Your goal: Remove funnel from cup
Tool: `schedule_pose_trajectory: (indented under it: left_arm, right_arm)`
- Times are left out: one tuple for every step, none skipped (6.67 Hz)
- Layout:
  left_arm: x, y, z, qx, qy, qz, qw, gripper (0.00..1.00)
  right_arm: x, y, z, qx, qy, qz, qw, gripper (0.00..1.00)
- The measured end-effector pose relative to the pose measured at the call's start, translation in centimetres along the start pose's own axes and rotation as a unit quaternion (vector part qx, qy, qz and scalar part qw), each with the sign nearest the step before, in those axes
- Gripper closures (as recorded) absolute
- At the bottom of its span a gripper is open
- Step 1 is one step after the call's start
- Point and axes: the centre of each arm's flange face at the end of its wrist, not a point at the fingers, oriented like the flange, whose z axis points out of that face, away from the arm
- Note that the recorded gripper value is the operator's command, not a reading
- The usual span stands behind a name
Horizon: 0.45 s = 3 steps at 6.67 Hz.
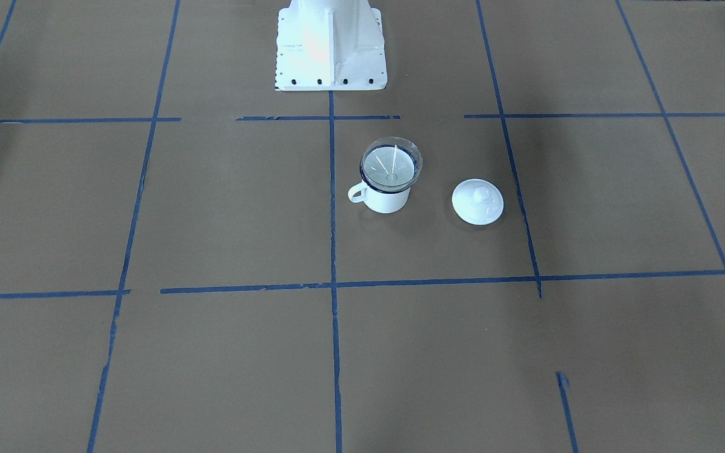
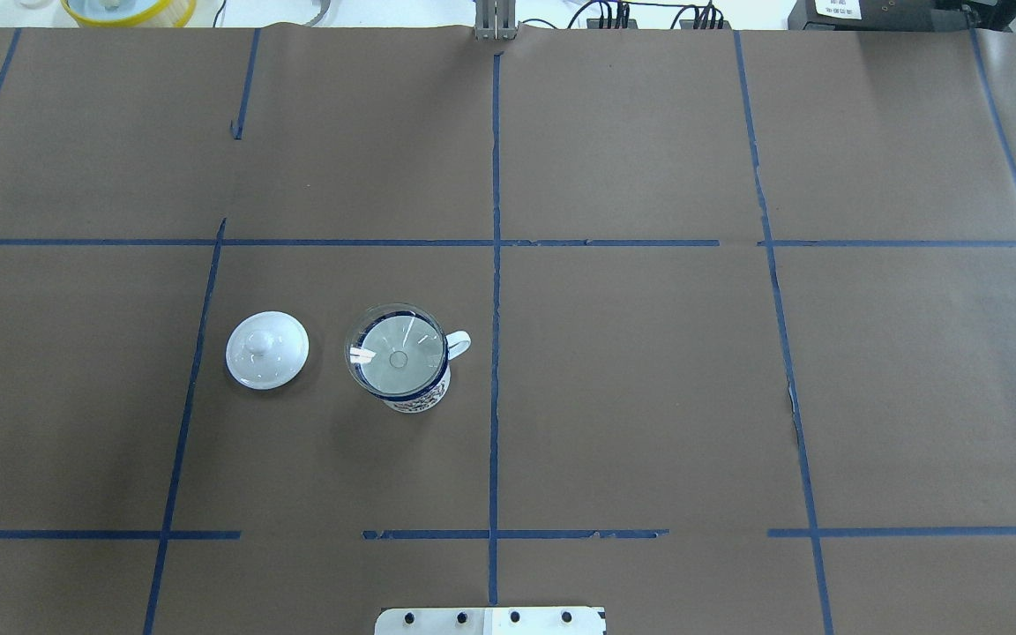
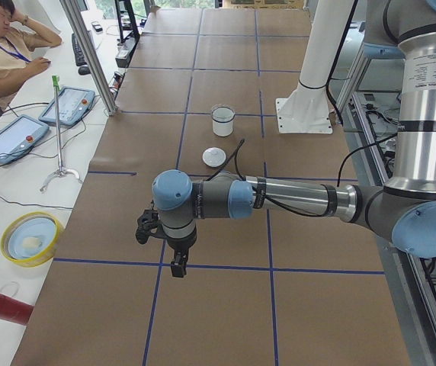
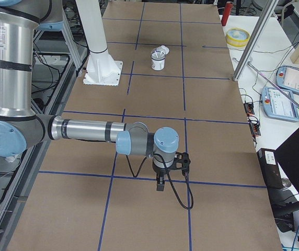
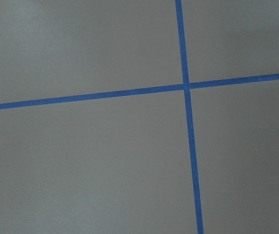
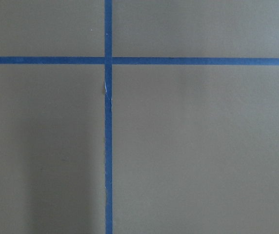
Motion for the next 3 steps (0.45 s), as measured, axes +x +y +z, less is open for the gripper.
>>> schedule_pose_trajectory:
  left_arm:
    - [0.07,-0.13,-0.1,0.002,0.0,0.002,1.0,0.0]
    - [0.14,-0.38,-0.23,0.008,-0.002,0.008,0.9999,0.0]
    - [0.18,-0.63,-0.34,0.02,-0.004,0.018,0.9996,0.0]
  right_arm:
    - [0.0,0.0,0.0,0.0,0.0,0.0,1.0,0.0]
    - [-0.01,0.0,-0.01,0.0,0.0,0.0,1.0,0.0]
    - [-0.02,0.0,-0.02,0.0,0.0,0.0,1.0,0.0]
